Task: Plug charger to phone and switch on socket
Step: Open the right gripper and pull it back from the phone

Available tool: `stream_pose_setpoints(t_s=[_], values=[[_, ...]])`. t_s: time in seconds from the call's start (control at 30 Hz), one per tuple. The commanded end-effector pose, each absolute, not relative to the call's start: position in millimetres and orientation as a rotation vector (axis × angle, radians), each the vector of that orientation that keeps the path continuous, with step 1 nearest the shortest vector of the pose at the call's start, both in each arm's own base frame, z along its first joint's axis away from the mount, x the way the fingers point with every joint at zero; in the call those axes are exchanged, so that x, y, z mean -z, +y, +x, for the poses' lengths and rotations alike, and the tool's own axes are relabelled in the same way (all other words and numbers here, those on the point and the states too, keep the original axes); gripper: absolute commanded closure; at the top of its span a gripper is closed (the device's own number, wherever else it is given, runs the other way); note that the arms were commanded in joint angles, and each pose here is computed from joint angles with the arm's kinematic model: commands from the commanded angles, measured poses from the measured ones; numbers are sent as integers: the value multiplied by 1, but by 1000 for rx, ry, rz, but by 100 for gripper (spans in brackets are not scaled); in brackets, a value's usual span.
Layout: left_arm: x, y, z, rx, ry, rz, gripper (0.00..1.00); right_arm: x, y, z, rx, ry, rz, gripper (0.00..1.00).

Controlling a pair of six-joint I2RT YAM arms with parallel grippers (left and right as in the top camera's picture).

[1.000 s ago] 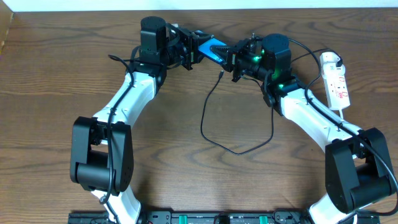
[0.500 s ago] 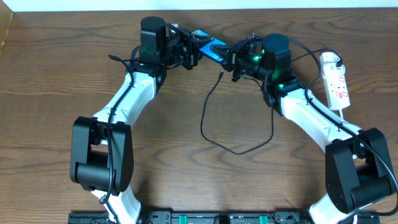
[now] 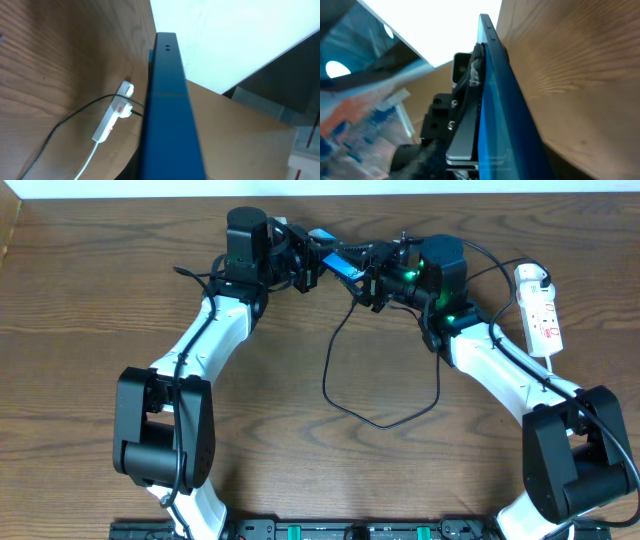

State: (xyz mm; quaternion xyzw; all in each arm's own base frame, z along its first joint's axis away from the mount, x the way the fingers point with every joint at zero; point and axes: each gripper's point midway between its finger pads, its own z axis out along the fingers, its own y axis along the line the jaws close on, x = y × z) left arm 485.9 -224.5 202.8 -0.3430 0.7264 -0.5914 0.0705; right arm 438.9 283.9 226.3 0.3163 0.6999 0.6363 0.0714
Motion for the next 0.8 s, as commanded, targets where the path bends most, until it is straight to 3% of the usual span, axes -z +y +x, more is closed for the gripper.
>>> stream_pose_setpoints(t_s=[0.0, 0.07, 0.33, 0.5, 0.6, 0.77], values=[[-220, -222, 485, 1753, 2170, -839, 92, -231, 280, 443, -1848, 2106, 789, 46], [-219, -215, 483, 1723, 2190, -685, 93, -216, 267, 446, -1739, 2149, 724, 37], [-221, -185, 471, 1735, 2209, -384, 93, -164, 230, 439, -1381, 2329, 409, 17], [-223, -163, 464, 1783, 2206, -325, 93, -131, 212, 428, -1142, 2443, 249, 19], [-228, -151, 460, 1831, 2191, -302, 92, -111, 207, 416, -995, 2518, 130, 30], [-236, -126, 454, 1890, 2156, -267, 93, -106, 209, 409, -932, 2566, 113, 37]])
